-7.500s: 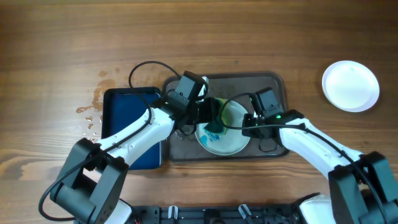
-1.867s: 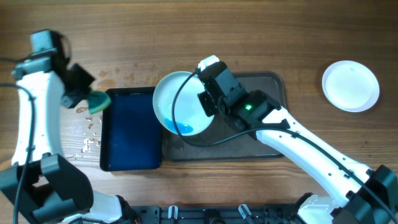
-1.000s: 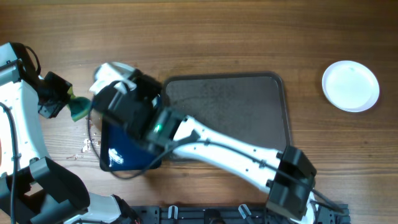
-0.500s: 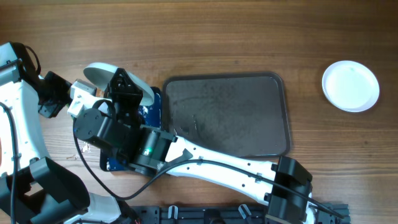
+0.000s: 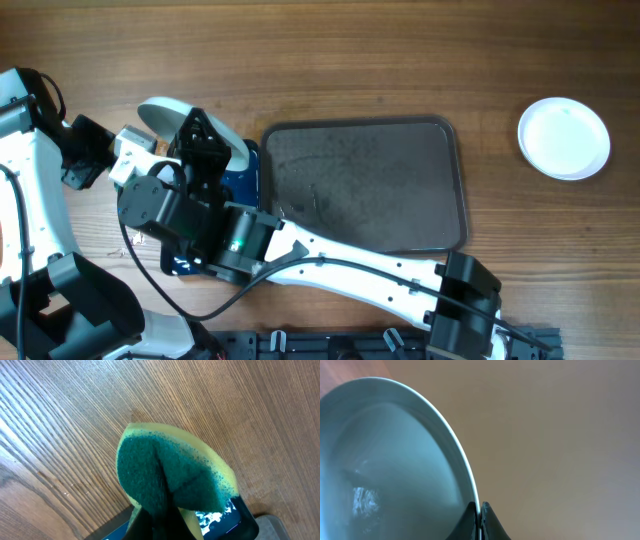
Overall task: Clean dirty plates on tray and stack at the side
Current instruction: 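Lift the plate with the right gripper and tilt it over the blue tray, then carry the plate with the right gripper to the right table side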
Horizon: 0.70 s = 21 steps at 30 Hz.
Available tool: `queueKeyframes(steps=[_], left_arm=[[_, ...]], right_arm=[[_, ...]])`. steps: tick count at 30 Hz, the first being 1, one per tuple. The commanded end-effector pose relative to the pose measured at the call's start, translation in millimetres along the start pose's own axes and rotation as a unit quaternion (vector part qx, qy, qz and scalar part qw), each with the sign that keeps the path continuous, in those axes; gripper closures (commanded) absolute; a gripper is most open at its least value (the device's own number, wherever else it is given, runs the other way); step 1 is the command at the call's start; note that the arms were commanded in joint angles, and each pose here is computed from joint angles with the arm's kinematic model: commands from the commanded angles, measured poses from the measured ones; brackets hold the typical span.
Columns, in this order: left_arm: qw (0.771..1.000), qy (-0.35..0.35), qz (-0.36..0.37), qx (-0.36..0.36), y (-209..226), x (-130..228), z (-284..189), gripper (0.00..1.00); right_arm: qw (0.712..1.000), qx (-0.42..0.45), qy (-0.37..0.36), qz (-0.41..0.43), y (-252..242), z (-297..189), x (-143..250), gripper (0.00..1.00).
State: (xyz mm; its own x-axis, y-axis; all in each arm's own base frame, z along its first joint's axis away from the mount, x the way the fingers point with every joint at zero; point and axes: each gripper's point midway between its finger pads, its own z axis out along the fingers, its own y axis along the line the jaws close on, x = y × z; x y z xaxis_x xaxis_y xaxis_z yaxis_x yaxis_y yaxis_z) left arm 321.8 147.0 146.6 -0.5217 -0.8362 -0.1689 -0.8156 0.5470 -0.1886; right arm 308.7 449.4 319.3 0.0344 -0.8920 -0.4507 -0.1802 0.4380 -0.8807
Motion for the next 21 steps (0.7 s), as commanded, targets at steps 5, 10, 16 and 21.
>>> queueKeyframes(steps=[5,10,16,21], left_arm=[[0.999,-0.017,0.011,0.025,-8,-4,-18,0.96],[1.000,-0.013,0.014,0.024,-9,-1,-18,0.96],[0.998,-0.009,0.049,0.033,-31,12,-16,0.96],[0.993,0.000,0.107,0.047,-65,39,-15,0.96]], right_arm=[[0.999,0.035,0.012,0.025,-15,-14,-5,0.96],[0.993,-0.019,0.064,0.099,6,21,42,0.96],[0.925,-0.227,0.168,0.252,62,46,108,0.96],[0.820,-0.313,0.232,0.419,33,60,144,0.96]])
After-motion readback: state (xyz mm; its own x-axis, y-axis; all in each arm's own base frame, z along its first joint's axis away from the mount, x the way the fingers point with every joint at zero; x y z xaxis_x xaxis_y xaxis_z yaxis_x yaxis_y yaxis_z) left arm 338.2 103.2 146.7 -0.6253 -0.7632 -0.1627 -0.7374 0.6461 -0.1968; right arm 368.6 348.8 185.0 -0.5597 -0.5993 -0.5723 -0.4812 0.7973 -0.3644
